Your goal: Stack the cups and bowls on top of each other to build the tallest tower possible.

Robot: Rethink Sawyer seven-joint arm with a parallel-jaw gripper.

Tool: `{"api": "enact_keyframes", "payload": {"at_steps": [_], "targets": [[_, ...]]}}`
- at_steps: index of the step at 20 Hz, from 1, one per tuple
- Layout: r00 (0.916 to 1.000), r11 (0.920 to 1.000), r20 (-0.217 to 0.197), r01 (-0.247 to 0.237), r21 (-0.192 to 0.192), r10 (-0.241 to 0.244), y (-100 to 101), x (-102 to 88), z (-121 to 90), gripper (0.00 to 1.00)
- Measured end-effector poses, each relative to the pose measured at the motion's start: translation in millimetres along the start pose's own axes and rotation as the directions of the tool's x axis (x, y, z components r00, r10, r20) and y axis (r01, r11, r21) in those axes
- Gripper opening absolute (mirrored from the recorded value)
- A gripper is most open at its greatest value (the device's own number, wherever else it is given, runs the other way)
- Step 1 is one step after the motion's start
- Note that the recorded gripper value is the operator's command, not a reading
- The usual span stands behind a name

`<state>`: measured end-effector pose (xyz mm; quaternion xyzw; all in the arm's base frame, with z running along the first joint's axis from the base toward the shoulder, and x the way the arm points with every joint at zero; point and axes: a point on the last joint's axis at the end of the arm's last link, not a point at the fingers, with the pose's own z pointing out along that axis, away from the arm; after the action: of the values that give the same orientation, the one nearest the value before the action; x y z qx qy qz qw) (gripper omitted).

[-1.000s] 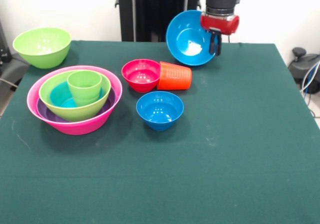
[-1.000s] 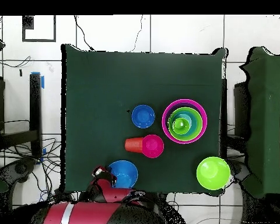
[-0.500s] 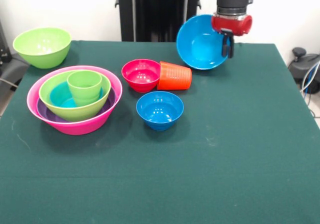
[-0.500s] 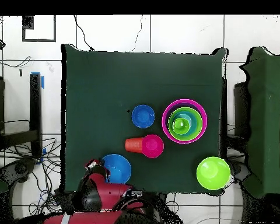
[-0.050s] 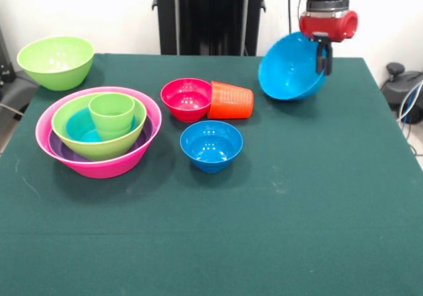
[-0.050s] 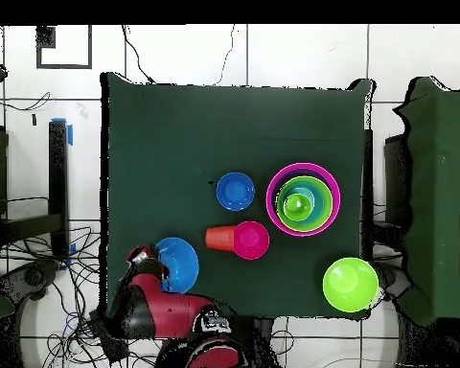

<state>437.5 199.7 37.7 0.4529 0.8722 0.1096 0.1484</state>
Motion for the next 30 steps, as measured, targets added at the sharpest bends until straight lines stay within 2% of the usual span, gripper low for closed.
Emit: {"api": "enact_keyframes", "payload": {"at_steps": [3,5,10,11,13,16,24,28,30], "targets": [[0.9996,0.9996,0.026,-0.014,-0.025,0.014,18,-7.4,-11,0.0],[0.9993,0.9995,0.033,-0.014,-0.027,0.015,23,-7.7,-15,0.0],[0.9979,1.0,0.065,-0.004,0.002,0.004,26,-1.4,-28,0.0],[0.997,0.9998,0.078,0.007,0.019,-0.008,22,2.2,-32,0.0],[0.996,0.9995,0.088,0.015,0.029,-0.018,18,3.6,-34,0.0],[0.9901,0.9972,0.13,0.044,0.06,-0.051,4,4.3,-41,0.0],[0.9773,0.9888,0.202,0.033,0.146,-0.063,-35,-22.8,-43,0.0],[0.9714,0.9798,0.228,0.021,0.199,-0.067,-57,-35.4,-43,0.0],[0.9706,0.9724,0.23,0.017,0.233,-0.072,-68,-37.6,-44,0.0]]}}
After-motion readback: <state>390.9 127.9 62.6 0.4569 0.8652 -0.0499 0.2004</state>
